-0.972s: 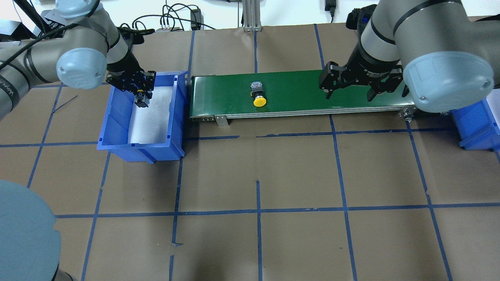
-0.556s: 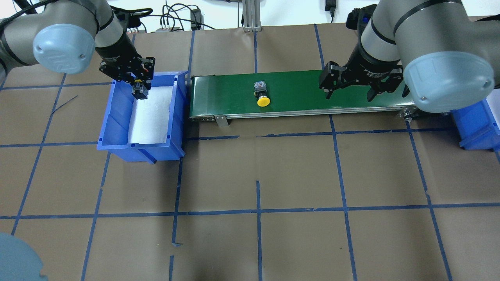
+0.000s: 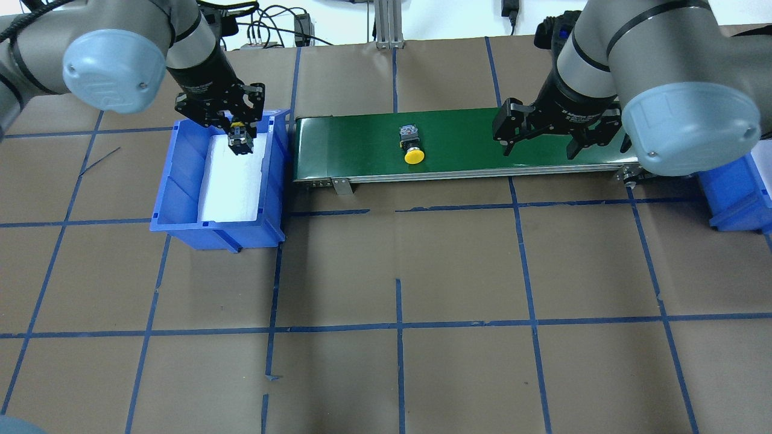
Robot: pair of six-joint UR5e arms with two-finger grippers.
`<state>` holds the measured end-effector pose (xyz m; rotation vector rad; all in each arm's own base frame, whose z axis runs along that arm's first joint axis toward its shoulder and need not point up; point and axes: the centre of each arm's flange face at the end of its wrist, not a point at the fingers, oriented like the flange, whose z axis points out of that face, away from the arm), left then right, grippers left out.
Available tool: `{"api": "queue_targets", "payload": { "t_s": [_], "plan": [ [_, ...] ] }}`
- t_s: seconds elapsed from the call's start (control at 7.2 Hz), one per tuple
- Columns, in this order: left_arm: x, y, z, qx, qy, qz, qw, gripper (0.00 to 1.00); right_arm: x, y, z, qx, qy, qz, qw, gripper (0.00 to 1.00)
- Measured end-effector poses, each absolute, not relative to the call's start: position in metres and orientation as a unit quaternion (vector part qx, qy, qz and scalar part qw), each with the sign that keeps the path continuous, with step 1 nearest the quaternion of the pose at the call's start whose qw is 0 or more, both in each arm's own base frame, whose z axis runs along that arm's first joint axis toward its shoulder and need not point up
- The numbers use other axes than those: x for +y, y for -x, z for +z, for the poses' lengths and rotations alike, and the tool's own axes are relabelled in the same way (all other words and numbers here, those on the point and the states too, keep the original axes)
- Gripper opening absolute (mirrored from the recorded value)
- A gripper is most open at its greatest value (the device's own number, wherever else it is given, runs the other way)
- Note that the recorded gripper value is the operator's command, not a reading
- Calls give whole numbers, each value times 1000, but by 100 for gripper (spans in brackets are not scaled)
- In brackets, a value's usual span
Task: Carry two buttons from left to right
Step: 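Place the red button on the conveyor start and open the left gripper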
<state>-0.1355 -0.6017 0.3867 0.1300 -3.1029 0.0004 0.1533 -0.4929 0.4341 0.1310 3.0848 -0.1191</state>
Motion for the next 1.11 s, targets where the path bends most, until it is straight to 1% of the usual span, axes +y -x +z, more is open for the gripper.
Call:
{"api": "queue_targets", "payload": {
  "t_s": [0.56, 1.11],
  "plan": [
    [-640, 197, 291, -997, -56, 11, 41, 18, -493, -152, 434, 998, -43, -39, 26, 100],
    [-664, 207, 249, -997, -48, 43, 48, 18, -494, -151, 434, 998, -36, -39, 25, 100]
  ]
}}
